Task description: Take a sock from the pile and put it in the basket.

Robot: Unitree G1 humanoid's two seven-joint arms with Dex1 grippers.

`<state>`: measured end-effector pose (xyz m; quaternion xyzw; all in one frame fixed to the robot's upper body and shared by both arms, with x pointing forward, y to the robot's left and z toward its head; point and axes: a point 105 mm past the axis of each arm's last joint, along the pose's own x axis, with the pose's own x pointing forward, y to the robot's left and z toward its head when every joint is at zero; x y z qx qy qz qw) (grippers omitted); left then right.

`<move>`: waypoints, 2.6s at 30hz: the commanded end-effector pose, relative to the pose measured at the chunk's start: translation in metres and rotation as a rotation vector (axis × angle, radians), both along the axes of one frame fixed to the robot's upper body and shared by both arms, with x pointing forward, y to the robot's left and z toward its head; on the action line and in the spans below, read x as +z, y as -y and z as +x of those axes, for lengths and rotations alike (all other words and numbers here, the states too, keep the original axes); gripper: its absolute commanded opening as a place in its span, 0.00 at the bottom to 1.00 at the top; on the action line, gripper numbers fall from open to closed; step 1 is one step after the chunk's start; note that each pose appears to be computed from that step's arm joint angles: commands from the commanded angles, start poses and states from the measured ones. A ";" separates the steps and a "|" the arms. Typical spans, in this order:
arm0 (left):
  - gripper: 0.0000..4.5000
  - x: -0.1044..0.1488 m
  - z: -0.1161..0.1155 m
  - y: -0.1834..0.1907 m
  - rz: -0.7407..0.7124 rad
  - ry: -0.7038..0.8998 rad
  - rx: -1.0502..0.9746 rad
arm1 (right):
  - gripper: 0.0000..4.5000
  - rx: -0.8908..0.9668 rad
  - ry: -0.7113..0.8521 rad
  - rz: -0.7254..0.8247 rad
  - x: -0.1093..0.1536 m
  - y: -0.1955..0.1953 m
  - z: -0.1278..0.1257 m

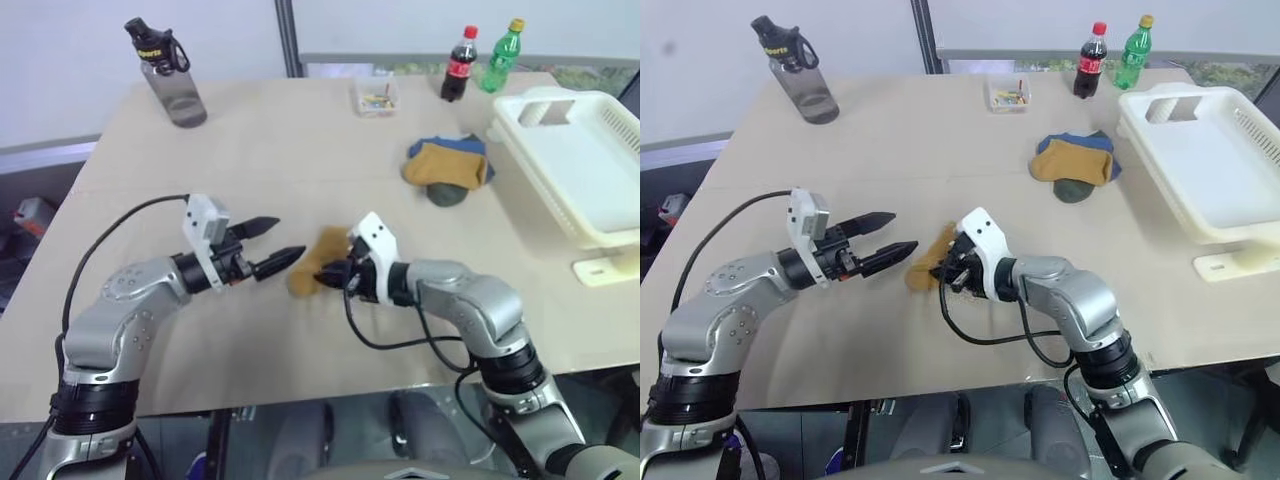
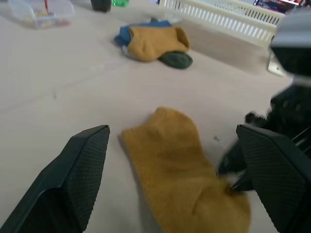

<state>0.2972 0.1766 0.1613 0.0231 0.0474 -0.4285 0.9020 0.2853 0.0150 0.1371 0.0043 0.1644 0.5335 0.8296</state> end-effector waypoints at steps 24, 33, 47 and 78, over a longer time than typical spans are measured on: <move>0.01 -0.049 -0.022 0.033 0.168 -0.050 -0.109 | 0.00 -0.273 0.115 -0.139 -0.018 0.083 0.050; 0.01 -0.039 -0.013 0.053 0.211 -0.052 -0.371 | 0.00 -0.619 0.057 -0.255 -0.030 0.128 -0.019; 0.01 -0.050 -0.002 0.058 0.311 -0.056 -0.482 | 0.00 -0.973 0.059 -0.308 -0.042 0.158 -0.036; 0.00 -0.075 -0.009 0.095 0.269 -0.106 -0.336 | 0.19 -0.546 0.078 -0.367 -0.050 0.179 -0.004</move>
